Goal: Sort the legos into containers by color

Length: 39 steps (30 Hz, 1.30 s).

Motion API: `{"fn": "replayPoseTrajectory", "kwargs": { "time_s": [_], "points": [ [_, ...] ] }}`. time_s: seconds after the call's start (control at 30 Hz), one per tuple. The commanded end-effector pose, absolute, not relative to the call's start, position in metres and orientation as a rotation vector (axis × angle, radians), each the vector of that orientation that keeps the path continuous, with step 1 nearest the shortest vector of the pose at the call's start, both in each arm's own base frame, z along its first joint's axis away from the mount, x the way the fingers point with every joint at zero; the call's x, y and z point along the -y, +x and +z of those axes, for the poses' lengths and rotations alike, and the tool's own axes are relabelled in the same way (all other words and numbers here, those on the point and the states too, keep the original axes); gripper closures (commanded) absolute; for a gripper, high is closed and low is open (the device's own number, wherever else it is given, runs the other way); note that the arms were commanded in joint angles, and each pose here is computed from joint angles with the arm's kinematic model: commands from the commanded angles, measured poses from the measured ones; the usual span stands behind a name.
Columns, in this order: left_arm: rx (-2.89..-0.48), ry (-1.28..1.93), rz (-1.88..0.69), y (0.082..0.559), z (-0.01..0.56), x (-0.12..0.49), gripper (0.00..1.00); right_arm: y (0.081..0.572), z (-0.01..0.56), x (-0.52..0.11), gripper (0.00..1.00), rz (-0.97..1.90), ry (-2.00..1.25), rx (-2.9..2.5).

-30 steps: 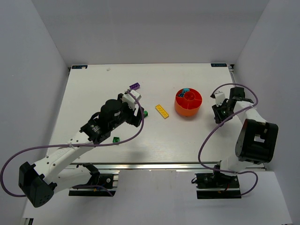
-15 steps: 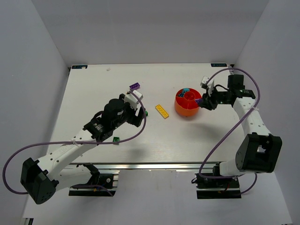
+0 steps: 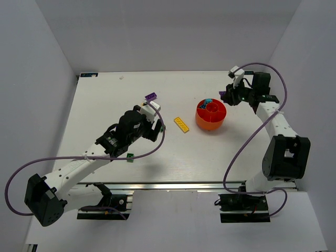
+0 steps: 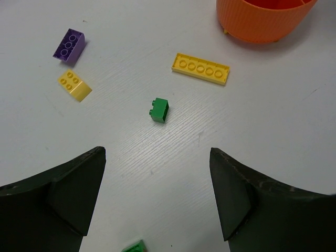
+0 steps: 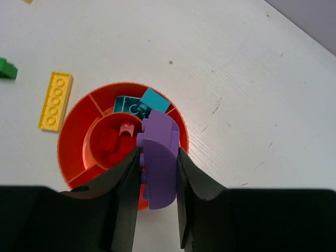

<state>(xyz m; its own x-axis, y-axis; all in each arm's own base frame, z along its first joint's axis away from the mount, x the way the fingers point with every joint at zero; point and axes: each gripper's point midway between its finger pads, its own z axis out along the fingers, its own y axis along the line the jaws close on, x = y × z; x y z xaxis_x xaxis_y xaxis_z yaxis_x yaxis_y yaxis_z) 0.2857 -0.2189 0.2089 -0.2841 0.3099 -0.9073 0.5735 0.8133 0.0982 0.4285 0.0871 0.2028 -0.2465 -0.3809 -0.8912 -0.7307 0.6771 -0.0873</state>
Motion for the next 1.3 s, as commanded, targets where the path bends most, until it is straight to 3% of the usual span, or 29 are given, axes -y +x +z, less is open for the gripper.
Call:
{"fn": "replayPoseTrajectory", "kwargs": {
  "time_s": [0.0, 0.4, 0.7, 0.87, 1.1, 1.13, 1.27],
  "points": [
    [-1.9, 0.674, -0.272, 0.285, 0.203, 0.216, 0.1, 0.462, 0.217, -0.083, 0.96, 0.425, -0.682, -1.865],
    [-1.903, 0.671, -0.258, 0.286, 0.202, 0.214, 0.09, 0.49, 0.176, -0.081, 0.88, 0.482, -0.619, -1.974],
    [-1.906, 0.675, -0.26, 0.286, 0.201, 0.215, 0.09, 0.475, 0.154, -0.086, 0.8, 0.548, -0.658, -2.03],
    [-1.91, 0.674, -0.262, 0.286, 0.2, 0.216, 0.08, 0.468, 0.149, -0.089, 0.67, 0.589, -0.662, -2.05],
    [-1.917, 0.678, -0.264, 0.286, 0.197, 0.217, 0.08, 0.465, 0.146, -0.092, 0.56, 0.612, -0.655, -2.068],
    [-1.918, 0.677, -0.264, 0.286, 0.197, 0.217, 0.08, 0.465, 0.145, -0.091, 0.51, 0.607, -0.652, -2.073],
    [-1.924, 0.674, -0.266, 0.287, 0.196, 0.217, 0.07, 0.466, 0.145, -0.089, 0.47, 0.6, -0.644, -2.08]
  ]
}}
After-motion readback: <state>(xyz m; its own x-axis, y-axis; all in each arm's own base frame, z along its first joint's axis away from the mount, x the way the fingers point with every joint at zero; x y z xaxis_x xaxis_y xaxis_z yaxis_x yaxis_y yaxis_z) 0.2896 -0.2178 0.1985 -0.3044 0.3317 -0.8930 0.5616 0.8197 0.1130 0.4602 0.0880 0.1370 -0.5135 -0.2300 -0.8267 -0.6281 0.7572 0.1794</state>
